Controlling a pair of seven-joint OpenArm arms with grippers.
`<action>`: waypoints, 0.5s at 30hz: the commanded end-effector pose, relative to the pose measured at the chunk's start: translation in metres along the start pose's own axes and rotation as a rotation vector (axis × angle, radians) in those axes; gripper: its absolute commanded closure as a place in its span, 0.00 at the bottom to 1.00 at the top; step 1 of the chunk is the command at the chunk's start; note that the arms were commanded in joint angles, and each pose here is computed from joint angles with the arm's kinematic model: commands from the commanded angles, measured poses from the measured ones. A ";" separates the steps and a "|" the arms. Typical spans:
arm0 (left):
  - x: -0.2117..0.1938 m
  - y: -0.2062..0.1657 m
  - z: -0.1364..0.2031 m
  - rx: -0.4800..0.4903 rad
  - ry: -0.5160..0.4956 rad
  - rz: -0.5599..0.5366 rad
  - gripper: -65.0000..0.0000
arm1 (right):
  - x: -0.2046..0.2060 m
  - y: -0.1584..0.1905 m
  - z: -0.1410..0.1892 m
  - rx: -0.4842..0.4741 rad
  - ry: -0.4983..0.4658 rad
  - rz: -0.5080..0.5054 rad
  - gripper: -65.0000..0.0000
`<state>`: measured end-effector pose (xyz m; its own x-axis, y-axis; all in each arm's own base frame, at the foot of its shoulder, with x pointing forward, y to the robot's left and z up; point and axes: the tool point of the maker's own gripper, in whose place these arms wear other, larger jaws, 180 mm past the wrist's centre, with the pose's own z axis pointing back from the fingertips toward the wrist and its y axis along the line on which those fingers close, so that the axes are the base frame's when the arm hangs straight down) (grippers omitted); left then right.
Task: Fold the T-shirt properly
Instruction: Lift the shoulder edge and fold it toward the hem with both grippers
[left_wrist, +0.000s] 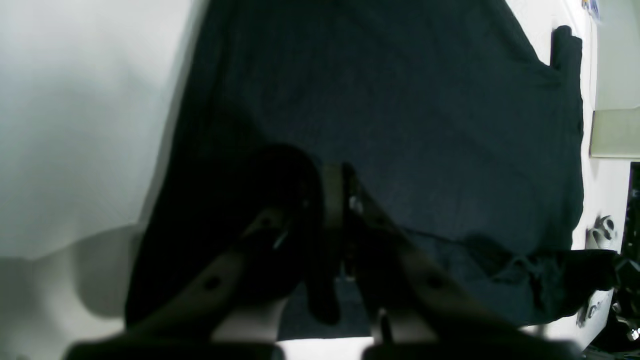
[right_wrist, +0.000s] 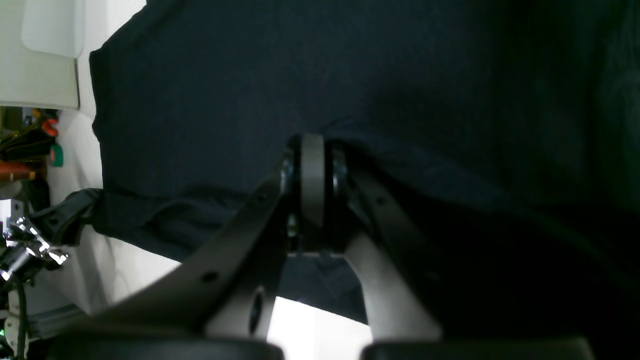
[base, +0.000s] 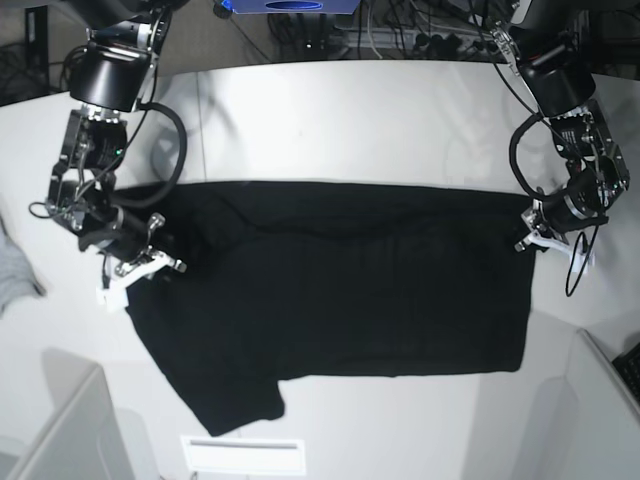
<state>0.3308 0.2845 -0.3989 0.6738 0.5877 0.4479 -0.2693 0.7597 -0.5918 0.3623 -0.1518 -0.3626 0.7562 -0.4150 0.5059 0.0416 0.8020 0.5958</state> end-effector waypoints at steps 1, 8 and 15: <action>0.020 -0.008 0.005 -0.022 -0.051 -0.023 1.00 | 0.019 0.006 0.005 0.021 -0.051 0.015 1.00; 0.020 -0.007 0.005 -0.020 -0.051 -0.019 1.00 | 0.018 0.005 0.005 0.019 -0.049 0.012 1.00; 0.024 -0.006 -0.005 -0.038 -0.042 0.036 1.00 | 0.012 0.002 0.005 0.012 -0.039 0.004 1.00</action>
<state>0.3424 0.2833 -0.4037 0.6622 0.6270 0.4104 -0.2917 0.7201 -0.6296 0.3559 -0.1527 -0.3689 0.7640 -0.4173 0.4921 0.0545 0.8018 0.5951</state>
